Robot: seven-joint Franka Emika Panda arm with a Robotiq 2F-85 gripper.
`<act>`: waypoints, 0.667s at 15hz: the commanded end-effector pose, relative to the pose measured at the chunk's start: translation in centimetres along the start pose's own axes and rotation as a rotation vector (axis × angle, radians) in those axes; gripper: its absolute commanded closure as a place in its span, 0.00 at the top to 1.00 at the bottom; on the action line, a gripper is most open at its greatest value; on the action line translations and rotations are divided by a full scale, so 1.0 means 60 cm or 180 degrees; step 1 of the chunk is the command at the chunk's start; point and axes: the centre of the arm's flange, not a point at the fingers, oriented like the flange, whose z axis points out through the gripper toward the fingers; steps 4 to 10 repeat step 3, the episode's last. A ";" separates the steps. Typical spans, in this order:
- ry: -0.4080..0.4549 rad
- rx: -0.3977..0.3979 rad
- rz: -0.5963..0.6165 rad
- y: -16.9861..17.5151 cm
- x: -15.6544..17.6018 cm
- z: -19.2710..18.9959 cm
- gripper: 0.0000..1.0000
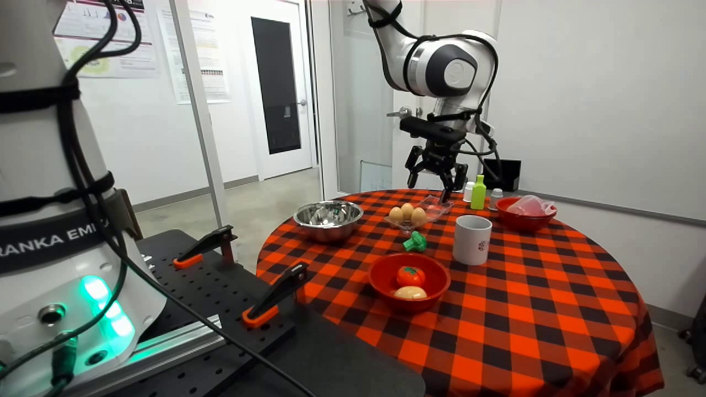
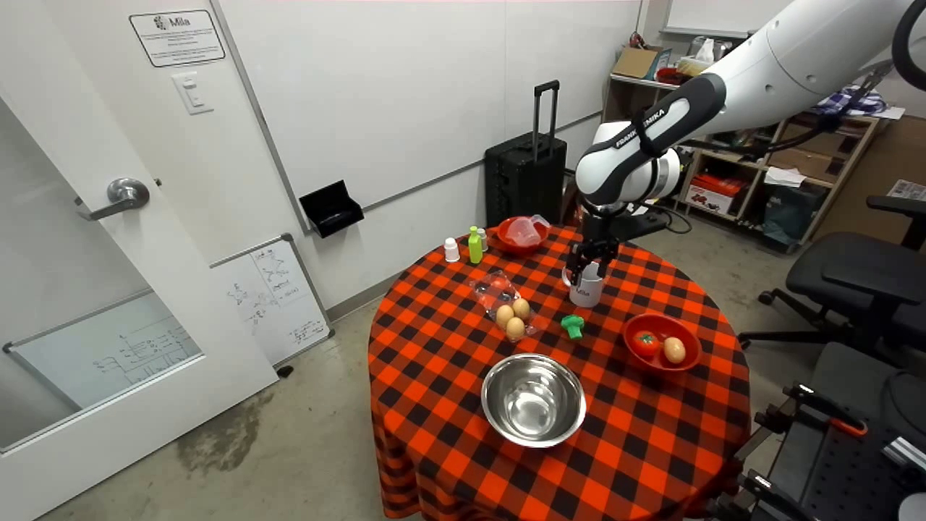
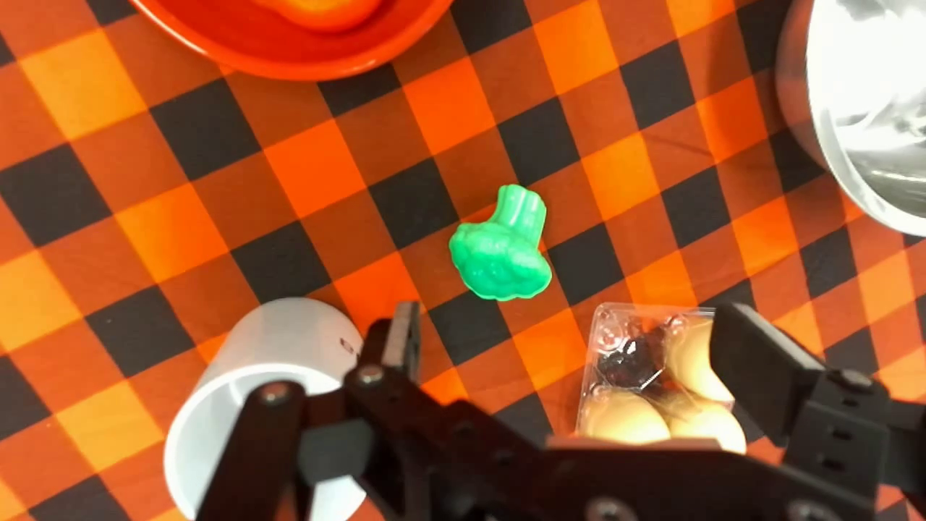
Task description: Take the plastic broccoli from the bowl and put it on the table
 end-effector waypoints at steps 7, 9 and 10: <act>-0.0009 0.0017 -0.0007 -0.001 -0.001 0.001 1.00; -0.0009 0.0017 -0.0007 -0.001 -0.001 0.001 1.00; -0.0009 0.0017 -0.0007 -0.001 -0.001 0.001 1.00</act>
